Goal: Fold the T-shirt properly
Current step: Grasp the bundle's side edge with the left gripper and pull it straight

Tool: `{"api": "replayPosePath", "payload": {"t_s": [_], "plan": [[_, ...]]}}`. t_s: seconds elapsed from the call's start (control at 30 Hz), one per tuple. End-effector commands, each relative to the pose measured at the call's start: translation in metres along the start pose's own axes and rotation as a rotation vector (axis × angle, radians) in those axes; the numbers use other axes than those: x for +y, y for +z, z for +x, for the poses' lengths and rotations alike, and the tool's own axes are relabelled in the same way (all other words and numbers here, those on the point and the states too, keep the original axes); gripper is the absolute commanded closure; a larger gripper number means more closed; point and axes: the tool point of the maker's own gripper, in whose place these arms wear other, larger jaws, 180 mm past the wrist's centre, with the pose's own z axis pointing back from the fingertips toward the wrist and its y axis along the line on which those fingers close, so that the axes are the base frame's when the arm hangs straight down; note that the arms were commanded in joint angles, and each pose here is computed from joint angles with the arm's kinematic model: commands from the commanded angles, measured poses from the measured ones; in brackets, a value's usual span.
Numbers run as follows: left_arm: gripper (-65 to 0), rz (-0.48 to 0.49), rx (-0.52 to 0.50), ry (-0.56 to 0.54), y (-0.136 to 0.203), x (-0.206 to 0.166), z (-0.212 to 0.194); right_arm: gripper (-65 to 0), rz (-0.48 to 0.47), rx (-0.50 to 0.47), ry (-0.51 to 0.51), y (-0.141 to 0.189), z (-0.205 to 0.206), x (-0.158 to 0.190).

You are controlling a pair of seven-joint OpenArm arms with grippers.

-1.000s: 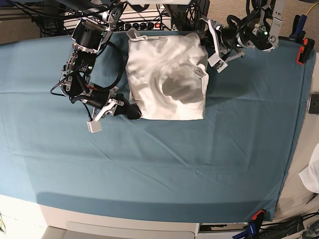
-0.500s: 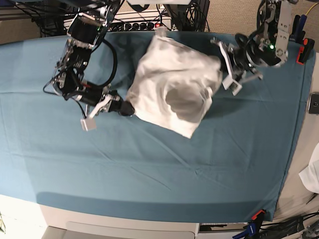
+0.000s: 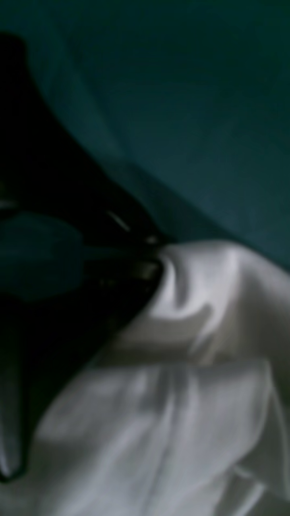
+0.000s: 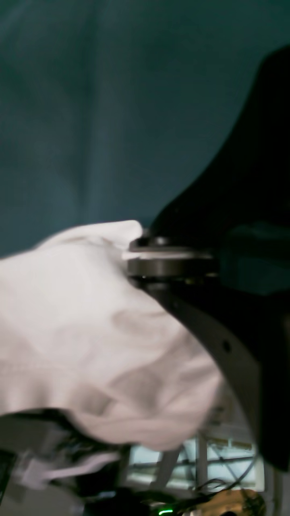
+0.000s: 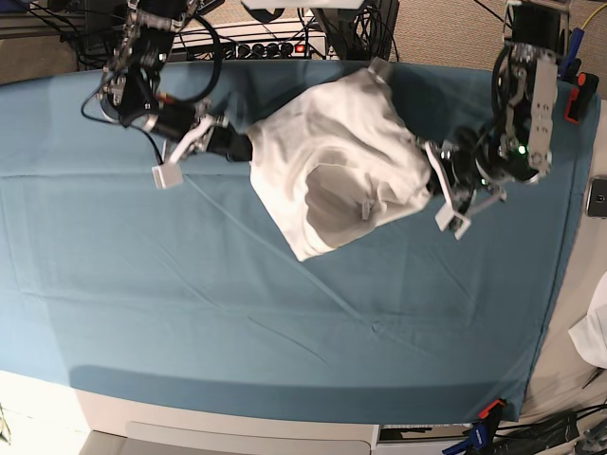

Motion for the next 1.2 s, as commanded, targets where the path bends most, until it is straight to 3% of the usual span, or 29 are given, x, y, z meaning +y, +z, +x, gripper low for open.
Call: {"api": "replayPosePath", "payload": {"t_s": [0.0,0.23,0.5,0.77,0.97,1.07,1.1,1.17], "plan": [[0.0,0.024,-0.051,-0.007,0.005,0.011,0.019,0.0,0.004,-0.024,0.034,0.007,0.006,0.006],[0.0,0.011,-0.099,0.006,0.000,0.015,0.044,0.0,-0.041,0.022,0.079,0.033,-0.023,0.024],[0.0,-0.070,-0.143,0.019,-0.011,-0.009,0.061,0.0,-0.052,0.065,0.075,0.051,-0.050,0.040],[0.0,-0.116,-0.150,-0.002,-0.019,-0.031,0.064,0.0,-0.019,0.034,0.024,0.044,-0.056,0.052],[0.0,-0.065,-0.142,-0.042,-0.019,-0.020,0.068,-1.1,-0.037,0.049,0.028,0.045,-0.059,0.049],[-17.3,-0.002,-0.128,-0.081,-0.016,-0.005,0.070,-14.8,-0.040,0.047,0.031,0.045,-0.058,0.048],[-22.0,0.016,-0.126,-0.092,-0.014,0.001,0.072,-16.0,-0.042,0.045,0.034,0.044,-0.056,0.048],[-24.1,0.059,-0.121,-0.110,-0.009,0.014,0.075,-16.0,-0.060,0.042,0.064,0.045,-0.049,0.042]]}}
